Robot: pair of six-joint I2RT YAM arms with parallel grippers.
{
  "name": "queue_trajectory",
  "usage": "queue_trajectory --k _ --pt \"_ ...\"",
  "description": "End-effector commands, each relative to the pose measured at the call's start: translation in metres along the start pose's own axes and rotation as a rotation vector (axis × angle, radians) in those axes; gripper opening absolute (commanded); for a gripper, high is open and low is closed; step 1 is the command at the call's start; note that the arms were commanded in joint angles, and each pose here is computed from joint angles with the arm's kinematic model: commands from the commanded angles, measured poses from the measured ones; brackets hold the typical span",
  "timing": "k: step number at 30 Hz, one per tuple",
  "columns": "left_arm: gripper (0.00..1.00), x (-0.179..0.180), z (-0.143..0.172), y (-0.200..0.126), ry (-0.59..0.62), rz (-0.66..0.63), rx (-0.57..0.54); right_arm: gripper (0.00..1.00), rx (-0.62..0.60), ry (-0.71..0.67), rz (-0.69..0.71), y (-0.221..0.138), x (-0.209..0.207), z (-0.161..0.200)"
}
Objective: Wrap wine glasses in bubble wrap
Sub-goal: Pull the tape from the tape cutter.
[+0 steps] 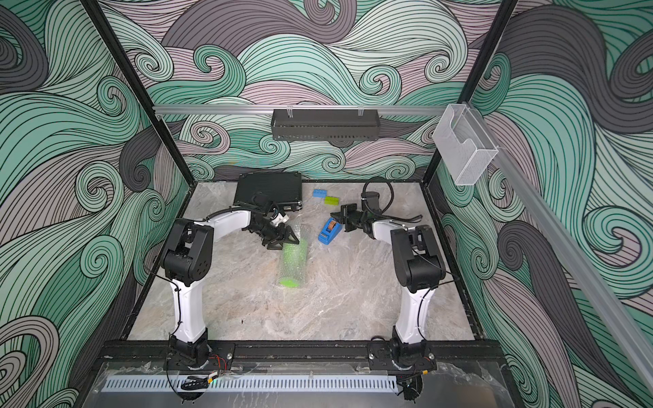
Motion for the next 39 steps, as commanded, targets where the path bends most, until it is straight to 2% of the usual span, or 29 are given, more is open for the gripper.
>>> queue_trajectory --k 1,6,13,22,26,33,39 --pt "0.69 0.042 0.031 0.022 -0.106 -0.198 0.133 0.0 0.025 -0.032 -0.041 0.0 0.01 0.007" --pt "0.69 0.041 0.032 0.022 -0.11 -0.183 0.129 0.0 0.048 -0.073 -0.021 0.001 0.007 0.029" --pt "0.69 0.038 0.032 0.019 -0.104 -0.178 0.119 0.0 0.072 -0.099 0.024 0.009 -0.022 0.067" --pt "0.69 0.037 0.031 0.02 -0.11 -0.171 0.124 0.0 0.033 -0.122 0.119 0.006 -0.059 0.071" --pt "0.69 0.038 0.03 0.018 -0.099 -0.187 0.117 0.0 0.034 -0.109 0.068 0.002 -0.046 0.07" --pt "0.69 0.037 0.031 0.016 -0.089 -0.192 0.11 0.0 0.022 -0.161 -0.021 -0.011 0.015 0.064" --pt "0.69 0.037 0.03 0.016 -0.085 -0.195 0.11 0.0 0.023 -0.126 -0.016 -0.008 0.008 0.059"
Point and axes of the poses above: each gripper's point midway between its finger pads, its own y axis out along the fingers, its own x axis along the line the jaws close on, z = x × y, the point moved 5 cm from there along -y, back along the fingers, and after that the axes turned 1 degree about -y, right-handed, at the moved point
